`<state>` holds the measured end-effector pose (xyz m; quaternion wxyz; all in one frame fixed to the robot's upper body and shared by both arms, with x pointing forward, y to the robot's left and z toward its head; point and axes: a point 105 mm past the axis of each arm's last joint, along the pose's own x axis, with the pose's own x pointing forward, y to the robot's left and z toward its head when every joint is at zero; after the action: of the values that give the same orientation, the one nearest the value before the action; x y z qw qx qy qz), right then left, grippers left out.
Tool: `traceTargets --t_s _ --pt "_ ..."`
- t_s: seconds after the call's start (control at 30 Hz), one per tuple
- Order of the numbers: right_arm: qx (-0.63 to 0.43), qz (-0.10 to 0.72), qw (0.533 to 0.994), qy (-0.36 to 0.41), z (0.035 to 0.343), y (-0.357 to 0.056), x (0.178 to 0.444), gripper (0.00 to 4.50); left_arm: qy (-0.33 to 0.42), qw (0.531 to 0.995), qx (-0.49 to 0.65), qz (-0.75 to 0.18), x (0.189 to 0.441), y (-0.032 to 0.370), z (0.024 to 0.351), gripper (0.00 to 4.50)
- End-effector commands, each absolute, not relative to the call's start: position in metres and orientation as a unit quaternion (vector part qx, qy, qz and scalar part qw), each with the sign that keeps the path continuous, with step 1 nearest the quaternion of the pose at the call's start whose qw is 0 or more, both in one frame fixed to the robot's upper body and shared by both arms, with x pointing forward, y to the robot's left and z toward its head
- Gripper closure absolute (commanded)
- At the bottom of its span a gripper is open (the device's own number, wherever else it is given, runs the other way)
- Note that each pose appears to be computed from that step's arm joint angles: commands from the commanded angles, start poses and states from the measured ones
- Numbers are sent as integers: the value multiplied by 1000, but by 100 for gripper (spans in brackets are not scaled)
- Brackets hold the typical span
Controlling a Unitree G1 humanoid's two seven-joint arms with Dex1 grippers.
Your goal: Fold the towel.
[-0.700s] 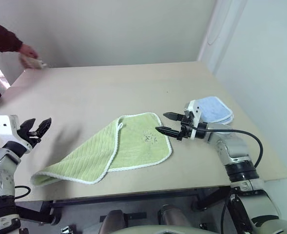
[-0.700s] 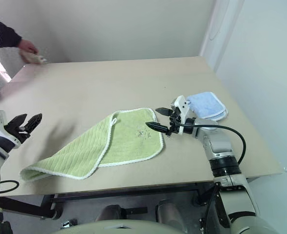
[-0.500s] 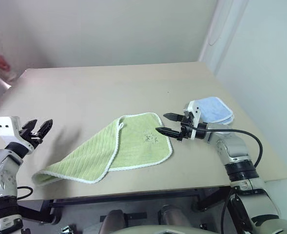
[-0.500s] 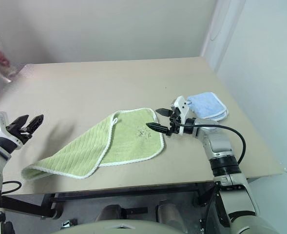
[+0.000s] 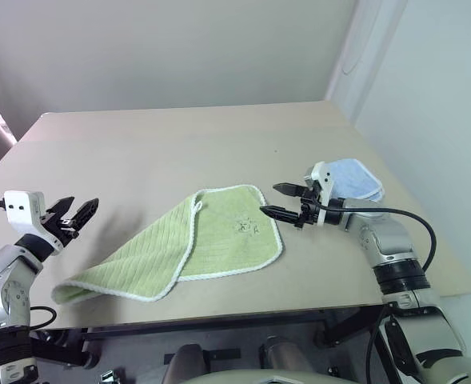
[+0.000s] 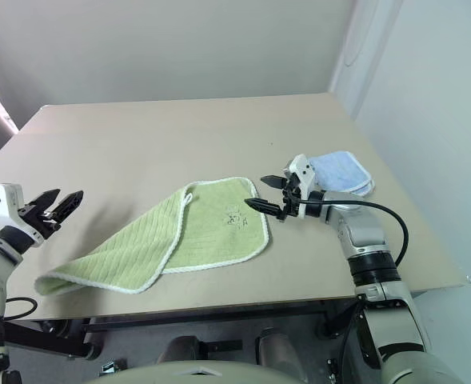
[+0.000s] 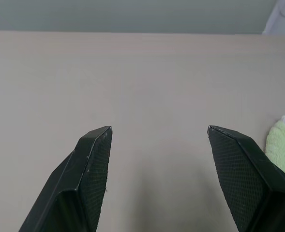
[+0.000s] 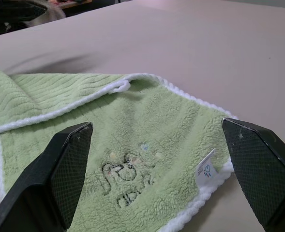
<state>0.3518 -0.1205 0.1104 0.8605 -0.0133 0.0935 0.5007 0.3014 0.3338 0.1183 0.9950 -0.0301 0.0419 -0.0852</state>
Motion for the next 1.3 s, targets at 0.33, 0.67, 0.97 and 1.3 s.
traceTargets --t_s 0.33,0.67,0.97,1.3 --pt "-1 475 871 127 121 -125 361 4 46 981 -26 -188 298 300 135 115" --pt "-14 430 886 174 110 -105 399 4 73 969 -25 -233 280 292 136 115" --pt "-25 319 925 204 85 -78 440 4 68 968 -19 -240 275 281 140 115" --pt "-61 314 926 203 70 -72 438 4 64 972 -21 -226 270 282 139 115"
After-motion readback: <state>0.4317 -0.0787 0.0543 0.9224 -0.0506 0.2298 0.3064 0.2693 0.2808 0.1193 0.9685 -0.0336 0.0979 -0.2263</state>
